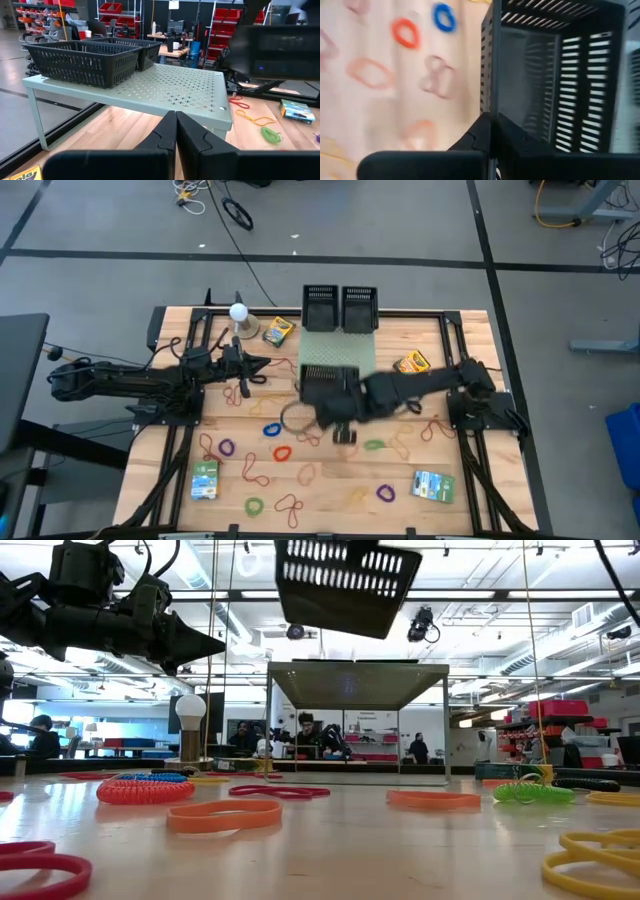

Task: Pick & Place Office Desk Supplies
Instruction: Put the black bin on the shelf

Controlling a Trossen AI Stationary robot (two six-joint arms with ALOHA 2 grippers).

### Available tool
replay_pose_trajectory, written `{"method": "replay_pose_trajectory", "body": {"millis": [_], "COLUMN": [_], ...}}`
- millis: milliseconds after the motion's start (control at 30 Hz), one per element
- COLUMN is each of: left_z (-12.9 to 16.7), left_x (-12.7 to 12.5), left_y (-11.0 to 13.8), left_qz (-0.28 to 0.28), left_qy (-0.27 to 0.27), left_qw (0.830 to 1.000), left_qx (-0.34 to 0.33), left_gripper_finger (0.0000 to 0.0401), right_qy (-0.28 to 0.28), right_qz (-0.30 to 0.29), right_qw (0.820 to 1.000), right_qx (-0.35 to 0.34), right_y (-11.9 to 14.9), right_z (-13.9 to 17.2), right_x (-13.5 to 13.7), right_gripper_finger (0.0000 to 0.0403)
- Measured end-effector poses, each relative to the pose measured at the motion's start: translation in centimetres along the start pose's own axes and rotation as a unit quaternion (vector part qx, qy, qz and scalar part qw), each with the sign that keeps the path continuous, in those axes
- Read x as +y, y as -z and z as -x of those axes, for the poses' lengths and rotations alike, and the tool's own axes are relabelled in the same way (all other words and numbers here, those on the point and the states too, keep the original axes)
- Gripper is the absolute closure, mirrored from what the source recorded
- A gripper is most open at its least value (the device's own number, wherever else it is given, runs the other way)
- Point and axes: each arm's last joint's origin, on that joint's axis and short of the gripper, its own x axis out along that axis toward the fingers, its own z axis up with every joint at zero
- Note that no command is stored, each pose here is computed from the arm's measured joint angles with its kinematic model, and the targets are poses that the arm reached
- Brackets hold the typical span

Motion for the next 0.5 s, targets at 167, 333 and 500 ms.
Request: {"method": "replay_pose_trajectory", "body": {"millis": [167,333,500], "left_z": [0.0,0.0,0.0], "left_x": [0.0,0.0,0.0], "left_y": [0.0,0.0,0.0], "left_qz": [0.000,0.000,0.000], "left_qy": [0.000,0.000,0.000], "left_qw": [1.000,1.000,1.000], "left_qx": [0.000,0.000,0.000], "left_gripper_finger": [0.0392,0.0392,0.0392], "right_qy": [0.008,0.019,0.000], "right_qz": [0.043,0.052,0.044], "right_qw": [0.998,0.996,0.995], "right_qx": [0.045,0.070,0.085], "right_y": [0.1,0.4,0.8], "right_z": [-1.9,-3.5,-4.9], "right_x": [-4.7,-8.0,-9.1], "right_gripper_finger": [0.0384,0.0385,0.0383]}}
